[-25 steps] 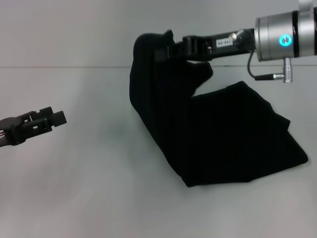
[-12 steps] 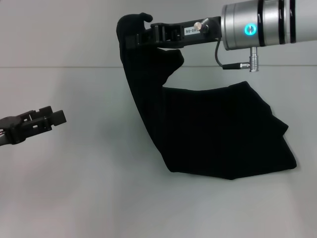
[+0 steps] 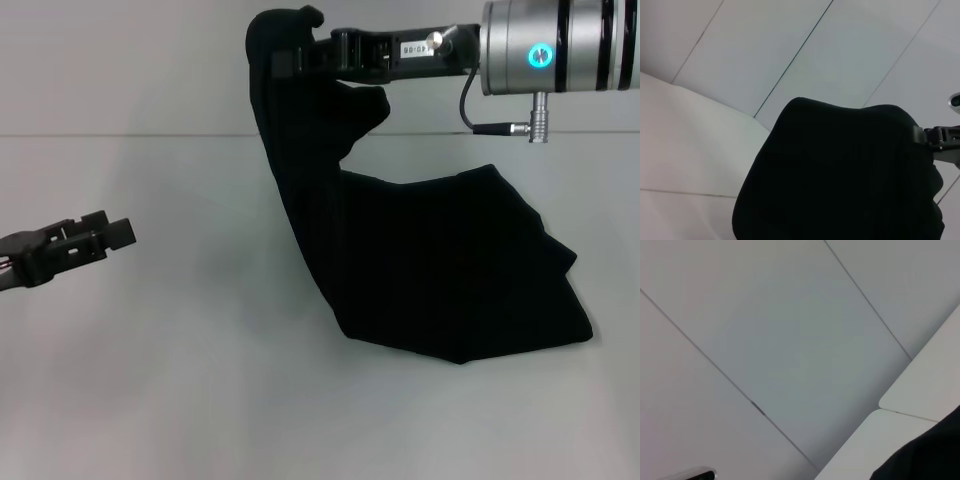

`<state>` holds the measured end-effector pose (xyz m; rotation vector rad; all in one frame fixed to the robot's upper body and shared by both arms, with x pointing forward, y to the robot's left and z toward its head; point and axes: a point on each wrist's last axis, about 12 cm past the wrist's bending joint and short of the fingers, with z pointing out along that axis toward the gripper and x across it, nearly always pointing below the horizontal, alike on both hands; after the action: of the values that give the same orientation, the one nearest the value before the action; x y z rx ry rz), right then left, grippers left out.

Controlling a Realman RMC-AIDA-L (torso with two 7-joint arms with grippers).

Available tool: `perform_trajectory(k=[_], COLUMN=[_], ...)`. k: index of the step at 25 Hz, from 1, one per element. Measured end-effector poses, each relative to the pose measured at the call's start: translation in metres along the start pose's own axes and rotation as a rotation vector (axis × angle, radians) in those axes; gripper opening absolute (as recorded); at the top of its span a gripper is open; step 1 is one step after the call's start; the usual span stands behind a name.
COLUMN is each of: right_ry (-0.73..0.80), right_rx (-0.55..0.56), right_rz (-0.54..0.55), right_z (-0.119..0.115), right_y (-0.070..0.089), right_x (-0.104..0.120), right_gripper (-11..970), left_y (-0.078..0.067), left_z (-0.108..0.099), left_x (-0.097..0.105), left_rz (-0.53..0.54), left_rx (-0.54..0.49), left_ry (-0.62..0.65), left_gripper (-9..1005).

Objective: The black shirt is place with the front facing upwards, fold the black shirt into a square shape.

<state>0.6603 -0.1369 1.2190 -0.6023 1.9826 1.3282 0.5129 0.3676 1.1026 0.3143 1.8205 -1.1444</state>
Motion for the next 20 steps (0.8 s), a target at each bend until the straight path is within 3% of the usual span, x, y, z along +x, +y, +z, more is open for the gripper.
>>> perform_trajectory(k=[14, 20], right_ry=[0.016, 0.015], right_rx=[-0.036, -0.039], right_rz=[-0.088, -0.102], right_z=[0.039, 0.042], right_y=[0.03, 0.032], right_x=[-0.023, -0.024], right_gripper=[99, 99], left_y=[0.0, 0.0], left_z=[0.002, 0.002], left_x=[0.0, 0.001], left_rz=[-0.001, -0.003], left_rx=[0.003, 0.005], left_ry=[0.002, 0.003], left_gripper=[909, 909])
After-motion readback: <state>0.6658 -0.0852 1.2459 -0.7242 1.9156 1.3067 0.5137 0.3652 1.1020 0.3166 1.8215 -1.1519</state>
